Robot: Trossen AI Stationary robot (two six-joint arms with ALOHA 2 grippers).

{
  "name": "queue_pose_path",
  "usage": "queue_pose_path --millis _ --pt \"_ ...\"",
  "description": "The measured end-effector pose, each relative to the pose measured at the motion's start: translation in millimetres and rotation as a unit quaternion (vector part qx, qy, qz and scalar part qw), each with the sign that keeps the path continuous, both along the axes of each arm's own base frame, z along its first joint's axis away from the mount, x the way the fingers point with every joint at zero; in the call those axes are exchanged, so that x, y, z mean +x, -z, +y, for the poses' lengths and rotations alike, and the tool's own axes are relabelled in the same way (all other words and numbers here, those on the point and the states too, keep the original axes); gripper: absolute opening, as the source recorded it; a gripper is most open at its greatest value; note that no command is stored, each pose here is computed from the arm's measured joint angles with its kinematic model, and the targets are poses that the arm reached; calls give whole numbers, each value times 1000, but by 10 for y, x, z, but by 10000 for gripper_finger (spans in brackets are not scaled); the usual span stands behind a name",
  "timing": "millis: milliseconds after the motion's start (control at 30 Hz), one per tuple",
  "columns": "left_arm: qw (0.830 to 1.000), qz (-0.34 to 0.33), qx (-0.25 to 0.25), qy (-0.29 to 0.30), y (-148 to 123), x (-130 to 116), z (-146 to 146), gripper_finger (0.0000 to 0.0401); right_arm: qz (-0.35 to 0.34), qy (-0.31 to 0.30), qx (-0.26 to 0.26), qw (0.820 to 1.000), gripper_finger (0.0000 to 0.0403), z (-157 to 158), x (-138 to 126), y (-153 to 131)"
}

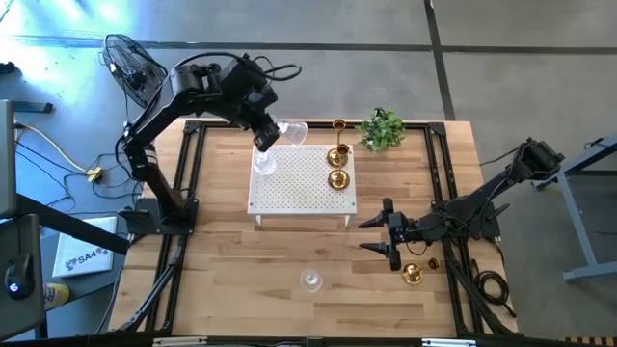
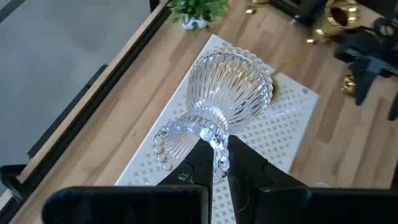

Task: Pick & Place candle stick holders
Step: Put the top transparent glass candle holder on the shelf aligned with the other transparent glass candle holder

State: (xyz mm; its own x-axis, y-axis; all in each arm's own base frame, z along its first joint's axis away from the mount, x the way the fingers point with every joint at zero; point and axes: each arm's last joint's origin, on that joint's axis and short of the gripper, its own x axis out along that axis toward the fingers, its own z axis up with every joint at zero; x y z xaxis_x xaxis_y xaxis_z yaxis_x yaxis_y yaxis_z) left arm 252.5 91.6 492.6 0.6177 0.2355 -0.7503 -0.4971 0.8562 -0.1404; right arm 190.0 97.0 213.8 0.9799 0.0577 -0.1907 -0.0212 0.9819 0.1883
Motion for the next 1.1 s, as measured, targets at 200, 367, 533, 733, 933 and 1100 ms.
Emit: queue_pose_path --millis 200,367,533,733,933,1100 --pt "999 -4 0 34 -31 13 -243 17 0 0 -1 1000 246 0 0 0" --pt "999 19 -12 32 3 19 -448 17 3 0 -3 1000 246 -1 -1 7" --pt "999 15 -1 33 3 56 -649 17 13 0 -9 1000 246 -3 -6 29" --pt "998 11 -6 56 3 72 -890 17 13 -1 -12 1000 246 -3 -6 29" --pt "997 8 -9 78 2 65 -1108 17 13 -3 -21 1000 246 -3 -6 28" --pt "997 6 -12 77 9 63 -1191 17 12 -4 -29 999 246 -3 -6 27"
